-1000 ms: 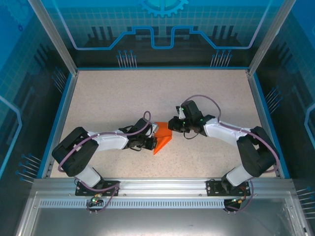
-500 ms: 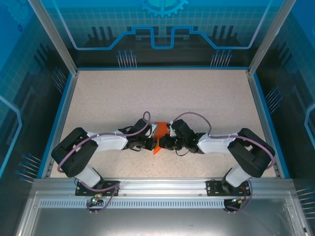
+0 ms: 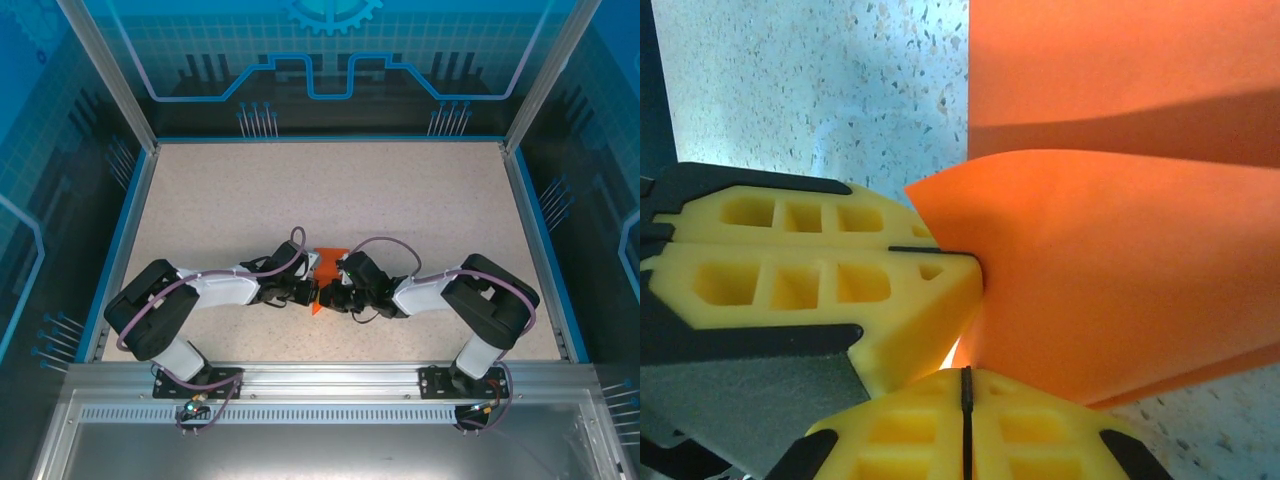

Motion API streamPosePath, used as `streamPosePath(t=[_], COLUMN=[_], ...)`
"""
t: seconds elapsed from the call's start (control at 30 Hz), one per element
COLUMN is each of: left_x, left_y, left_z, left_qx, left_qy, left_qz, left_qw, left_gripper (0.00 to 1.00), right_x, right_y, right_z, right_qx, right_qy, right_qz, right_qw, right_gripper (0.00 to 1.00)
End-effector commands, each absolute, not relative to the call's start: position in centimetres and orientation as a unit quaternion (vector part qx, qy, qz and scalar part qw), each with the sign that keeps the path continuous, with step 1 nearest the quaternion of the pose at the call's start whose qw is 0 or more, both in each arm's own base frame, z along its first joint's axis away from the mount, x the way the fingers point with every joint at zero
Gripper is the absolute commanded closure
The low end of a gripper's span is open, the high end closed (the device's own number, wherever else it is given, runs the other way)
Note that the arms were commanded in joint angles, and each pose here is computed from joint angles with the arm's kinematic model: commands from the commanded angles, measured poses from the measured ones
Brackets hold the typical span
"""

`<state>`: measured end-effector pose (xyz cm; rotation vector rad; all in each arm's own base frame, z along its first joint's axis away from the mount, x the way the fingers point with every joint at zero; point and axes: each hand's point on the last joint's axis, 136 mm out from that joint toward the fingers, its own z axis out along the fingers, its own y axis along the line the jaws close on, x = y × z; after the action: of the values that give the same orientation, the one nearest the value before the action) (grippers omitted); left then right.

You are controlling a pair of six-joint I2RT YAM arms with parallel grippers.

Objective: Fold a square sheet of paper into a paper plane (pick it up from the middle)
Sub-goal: Third fold the triangle at the center of the table.

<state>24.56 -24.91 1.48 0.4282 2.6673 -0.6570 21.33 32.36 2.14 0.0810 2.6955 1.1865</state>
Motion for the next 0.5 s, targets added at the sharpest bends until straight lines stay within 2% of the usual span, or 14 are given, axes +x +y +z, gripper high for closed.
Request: streamPosePath(t=[0.0, 0.17, 0.47], left_x=[23.7, 23.6, 23.5], left_y=[-23.5, -23.4, -23.3], left_z=[-0.3, -0.5, -0.6], left_qx=[0.142, 0.144, 0.145], left_qy=[0.956, 0.957, 0.957], left_qz=[-0.208, -0.204, -0.202], left_qw=[0.153, 0.149, 0.149], left_gripper=[1.0, 1.0, 1.0], right_x=[20.8, 20.4, 20.0], right_y=[31.9, 31.3, 32.4], right_z=[0.4, -1.3, 2.6], right_qx=[0.035, 0.041, 0.014], right_qy=[0.921, 0.93, 0.912], right_qz=[0.378, 0.356, 0.395], right_qw=[0.091, 0.079, 0.109], right_gripper=[0.92, 0.92, 0.91])
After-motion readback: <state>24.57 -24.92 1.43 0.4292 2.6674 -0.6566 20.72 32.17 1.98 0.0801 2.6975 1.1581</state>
